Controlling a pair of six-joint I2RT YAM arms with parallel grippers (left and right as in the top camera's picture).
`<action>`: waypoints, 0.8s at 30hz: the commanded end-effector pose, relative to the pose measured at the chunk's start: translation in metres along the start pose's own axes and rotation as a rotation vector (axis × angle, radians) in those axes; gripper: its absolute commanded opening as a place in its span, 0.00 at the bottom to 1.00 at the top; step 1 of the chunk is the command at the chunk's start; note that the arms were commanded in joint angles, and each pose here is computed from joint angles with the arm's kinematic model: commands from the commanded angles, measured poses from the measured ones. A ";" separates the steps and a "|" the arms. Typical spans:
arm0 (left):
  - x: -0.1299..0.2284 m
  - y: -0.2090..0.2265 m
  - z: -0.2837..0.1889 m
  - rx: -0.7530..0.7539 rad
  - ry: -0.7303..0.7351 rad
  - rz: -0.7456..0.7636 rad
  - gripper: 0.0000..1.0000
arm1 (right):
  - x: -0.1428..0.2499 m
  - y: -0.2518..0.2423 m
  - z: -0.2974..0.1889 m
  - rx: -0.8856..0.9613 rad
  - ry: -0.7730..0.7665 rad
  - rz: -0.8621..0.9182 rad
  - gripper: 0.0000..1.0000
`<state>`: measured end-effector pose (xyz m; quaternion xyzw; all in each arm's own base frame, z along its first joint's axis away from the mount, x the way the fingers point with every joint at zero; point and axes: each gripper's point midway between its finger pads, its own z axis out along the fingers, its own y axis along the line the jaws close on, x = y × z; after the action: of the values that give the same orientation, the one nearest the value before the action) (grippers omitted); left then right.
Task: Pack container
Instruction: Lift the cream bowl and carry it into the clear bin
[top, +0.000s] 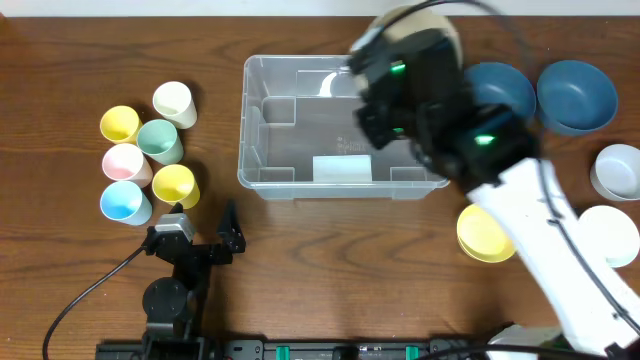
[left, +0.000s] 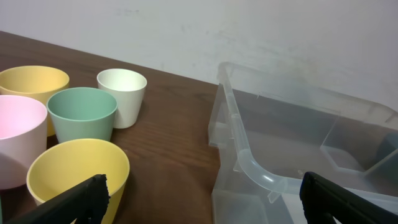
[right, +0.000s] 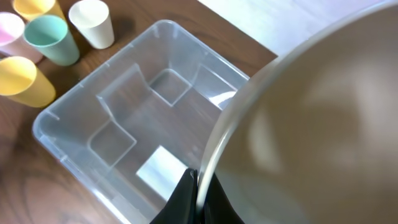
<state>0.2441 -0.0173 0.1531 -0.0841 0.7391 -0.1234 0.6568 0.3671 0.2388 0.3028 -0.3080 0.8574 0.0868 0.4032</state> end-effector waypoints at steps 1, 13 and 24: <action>0.015 0.005 0.001 -0.016 0.043 0.012 0.98 | 0.007 -0.012 0.031 0.136 0.057 -0.042 0.01; 0.015 0.005 0.001 -0.016 0.043 0.012 0.98 | 0.080 -0.007 0.150 0.139 0.311 -0.059 0.01; 0.015 0.005 0.001 -0.016 0.043 0.012 0.98 | 0.121 -0.028 0.183 0.169 0.416 0.028 0.01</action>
<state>0.2441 -0.0173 0.1531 -0.0839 0.7391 -0.1233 0.6568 0.4323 0.2467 0.0962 -0.3005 0.9228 -0.0350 0.2386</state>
